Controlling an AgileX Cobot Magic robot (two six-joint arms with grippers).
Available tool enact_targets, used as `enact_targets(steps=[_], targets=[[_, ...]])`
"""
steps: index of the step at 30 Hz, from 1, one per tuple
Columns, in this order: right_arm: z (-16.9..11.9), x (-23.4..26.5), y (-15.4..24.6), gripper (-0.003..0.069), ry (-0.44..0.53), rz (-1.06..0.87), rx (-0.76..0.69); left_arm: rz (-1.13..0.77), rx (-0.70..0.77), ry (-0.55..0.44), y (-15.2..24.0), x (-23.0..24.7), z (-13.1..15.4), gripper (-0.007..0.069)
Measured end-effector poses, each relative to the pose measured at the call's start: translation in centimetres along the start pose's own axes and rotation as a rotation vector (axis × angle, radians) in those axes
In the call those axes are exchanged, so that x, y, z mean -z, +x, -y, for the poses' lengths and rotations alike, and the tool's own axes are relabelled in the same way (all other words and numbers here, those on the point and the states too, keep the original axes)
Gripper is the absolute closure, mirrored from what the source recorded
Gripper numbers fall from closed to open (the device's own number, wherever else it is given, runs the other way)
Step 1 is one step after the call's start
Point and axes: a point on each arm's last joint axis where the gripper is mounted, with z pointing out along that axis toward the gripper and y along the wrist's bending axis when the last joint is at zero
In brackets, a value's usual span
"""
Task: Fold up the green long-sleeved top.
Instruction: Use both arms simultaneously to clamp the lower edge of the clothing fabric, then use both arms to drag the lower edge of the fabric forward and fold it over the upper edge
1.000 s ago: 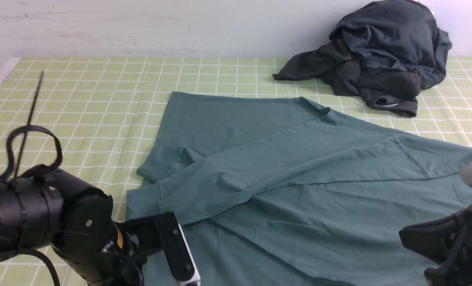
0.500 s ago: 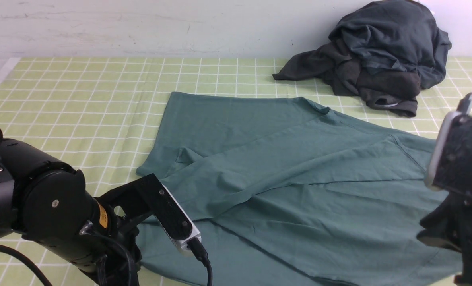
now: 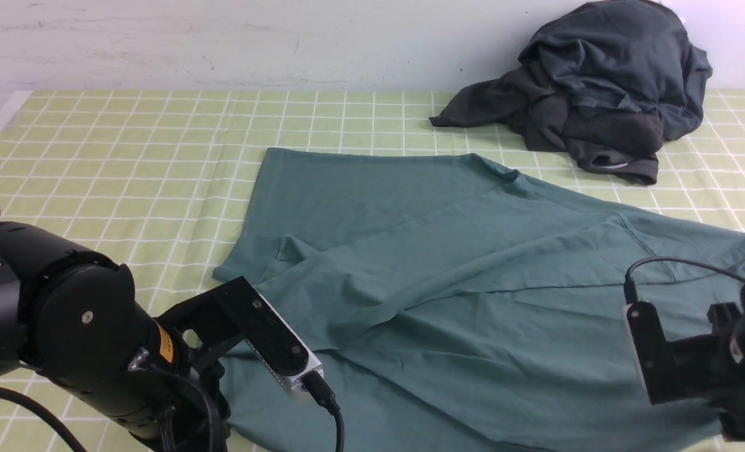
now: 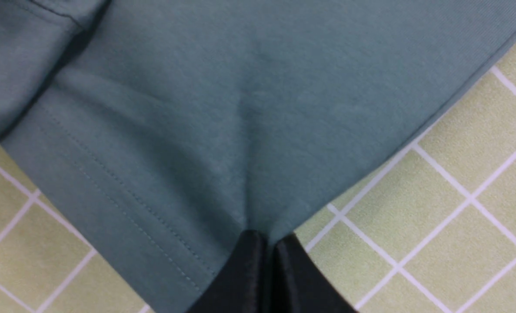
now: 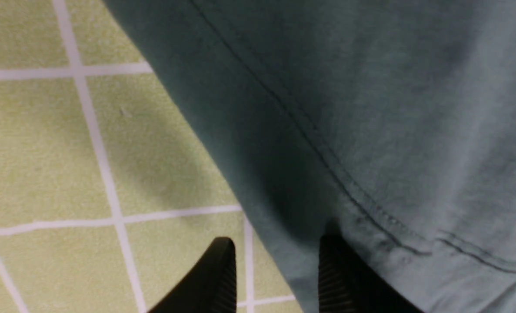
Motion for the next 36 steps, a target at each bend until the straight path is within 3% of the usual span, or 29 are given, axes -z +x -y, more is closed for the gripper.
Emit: enact_targets(steps=[6, 13, 17, 22, 26, 30, 31, 36], targets=[[0.3, -0.9, -0.2, 0.0475, 0.001, -0.018, 0.040, 0.001, 0.002, 0.002, 0.0, 0.0, 0.0, 0.0625], [0.2, 0.9, 0.4, 0.0656, 0.051, -0.012, -0.058, 0.000, 0.013, 0.014, -0.1, 0.1, 0.1, 0.0625], [1.0, 3.1, 1.2, 0.0662, 0.126, -0.019, -0.103, 0.016, 0.073, 0.011, -1.0, 1.2, -0.1, 0.0625], [4.3, 5.8, 2.0, 0.0662, 0.261, 0.018, -0.240, 0.122, 0.159, -0.070, -3.6, 4.0, -1.4, 0.0625], [7.2, 7.5, 2.5, 0.0662, 0.371, 0.076, -0.350, 0.210, 0.221, -0.139, -5.7, 6.1, -3.4, 0.0625], [11.1, 8.7, 2.6, 0.0662, 0.489, 0.160, -0.473, 0.278, 0.322, -0.213, -9.3, 7.3, -8.6, 0.0625], [11.2, 8.7, 2.6, 0.0662, 0.492, 0.162, -0.477, 0.288, 0.321, -0.216, -9.4, 7.6, -8.6, 0.0625], [15.0, 7.8, 2.0, 0.0662, 0.517, 0.194, -0.564, 0.299, 0.394, -0.260, -13.6, 5.4, -14.9, 0.0625]])
